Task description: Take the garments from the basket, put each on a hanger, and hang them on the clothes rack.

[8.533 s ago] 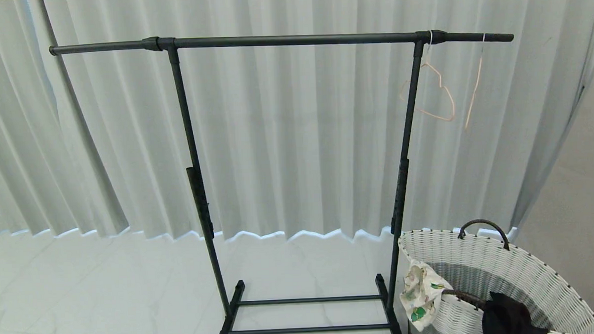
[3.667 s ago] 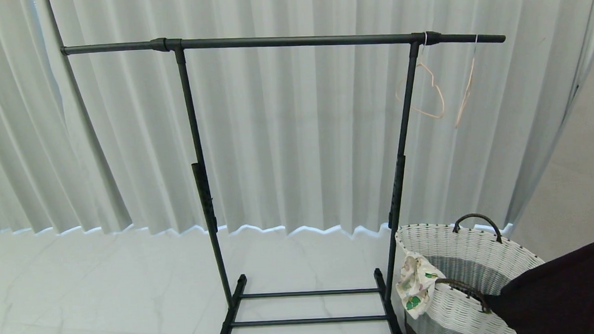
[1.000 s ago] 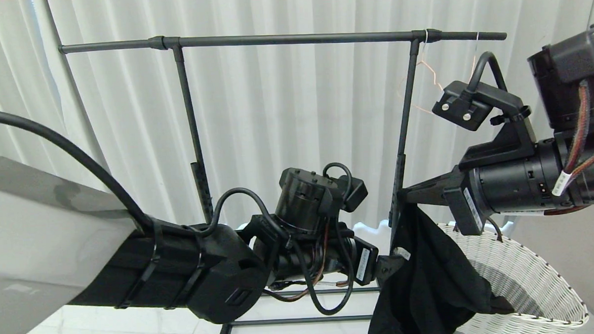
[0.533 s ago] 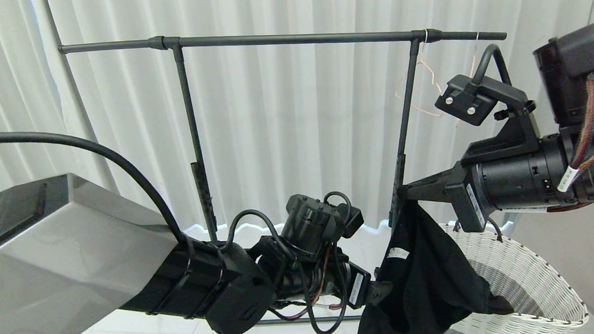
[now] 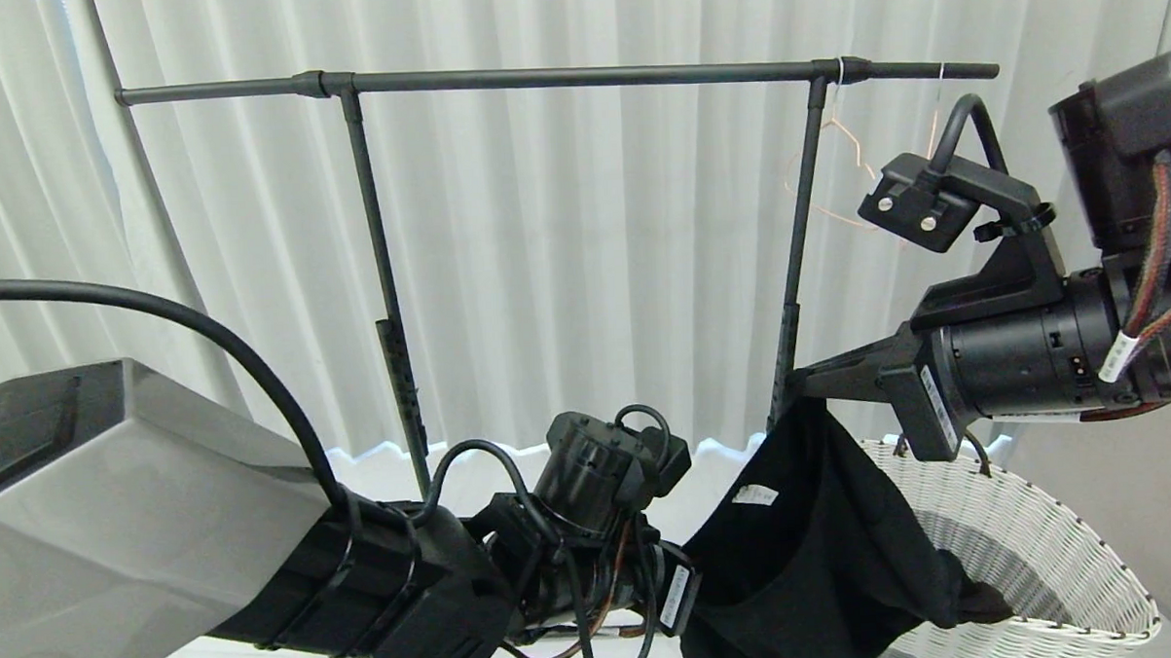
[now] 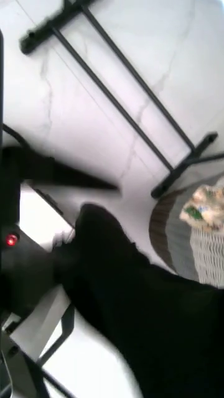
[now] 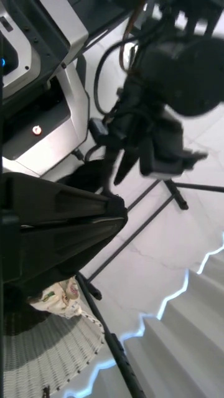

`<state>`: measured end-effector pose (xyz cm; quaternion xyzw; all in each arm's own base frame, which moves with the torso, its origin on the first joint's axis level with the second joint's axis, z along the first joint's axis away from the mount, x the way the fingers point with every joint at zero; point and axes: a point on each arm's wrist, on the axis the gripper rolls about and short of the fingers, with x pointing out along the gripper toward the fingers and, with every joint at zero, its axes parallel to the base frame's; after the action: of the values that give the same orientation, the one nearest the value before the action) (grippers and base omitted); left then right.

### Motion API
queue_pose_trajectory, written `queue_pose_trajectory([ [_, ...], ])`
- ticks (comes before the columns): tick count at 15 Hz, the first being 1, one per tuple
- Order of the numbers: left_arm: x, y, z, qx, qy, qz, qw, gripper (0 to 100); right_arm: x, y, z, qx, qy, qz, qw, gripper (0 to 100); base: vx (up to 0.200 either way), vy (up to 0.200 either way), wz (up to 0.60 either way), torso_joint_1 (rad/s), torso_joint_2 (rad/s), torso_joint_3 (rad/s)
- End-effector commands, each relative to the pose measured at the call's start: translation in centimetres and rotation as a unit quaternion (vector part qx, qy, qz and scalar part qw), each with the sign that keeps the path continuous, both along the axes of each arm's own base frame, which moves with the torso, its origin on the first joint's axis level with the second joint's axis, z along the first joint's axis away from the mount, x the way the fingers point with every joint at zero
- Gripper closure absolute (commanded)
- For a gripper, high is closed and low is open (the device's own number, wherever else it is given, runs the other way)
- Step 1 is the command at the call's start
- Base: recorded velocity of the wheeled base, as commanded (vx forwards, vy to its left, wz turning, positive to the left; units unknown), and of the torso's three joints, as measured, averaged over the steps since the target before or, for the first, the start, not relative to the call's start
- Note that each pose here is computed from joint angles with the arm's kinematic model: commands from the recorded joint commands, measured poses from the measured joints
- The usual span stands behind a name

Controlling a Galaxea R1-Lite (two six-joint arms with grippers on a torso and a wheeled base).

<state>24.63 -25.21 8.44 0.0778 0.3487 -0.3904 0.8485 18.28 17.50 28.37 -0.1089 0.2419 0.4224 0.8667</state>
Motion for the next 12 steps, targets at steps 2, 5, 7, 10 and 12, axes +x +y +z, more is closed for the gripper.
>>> queue_pose_trajectory([
  [2, -2.2, 2.1, 4.0, -0.033, -0.035, 0.017, 0.9987, 100, 0.4, 0.0, -0.3, 0.003, 0.014, -0.014, 0.9998, 100, 0.0, 0.0, 0.0, 0.0, 0.0, 0.0],
  [5, -6.8, 6.2, 12.3, -0.114, -0.076, 0.023, 0.9903, 100, 0.2, 0.0, 0.3, 0.014, 0.01, -0.013, 0.9998, 100, 0.0, 0.0, 0.0, 0.0, 0.0, 0.0],
  [7, -9.3, 8.9, 16.7, -0.128, -0.088, 0.022, 0.9877, 100, -0.4, 0.1, 0.8, 0.024, 0.002, -0.003, 0.9997, 100, 0.0, 0.0, 0.0, 0.0, 0.0, 0.0],
  [10, -9.9, 9.9, 20.4, -0.088, -0.118, 0.051, 0.9878, 100, -0.9, 0.3, 1.4, 0.049, -0.006, -0.001, 0.9988, 100, 0.0, 0.0, 0.0, 0.0, 0.0, 0.0],
  [12, -9.4, 9.6, 21.1, -0.027, -0.137, 0.058, 0.9885, 100, -1.2, -0.1, 1.8, 0.054, -0.013, -0.003, 0.9984, 100, 0.0, 0.0, 0.0, 0.0, 0.0, 0.0],
])
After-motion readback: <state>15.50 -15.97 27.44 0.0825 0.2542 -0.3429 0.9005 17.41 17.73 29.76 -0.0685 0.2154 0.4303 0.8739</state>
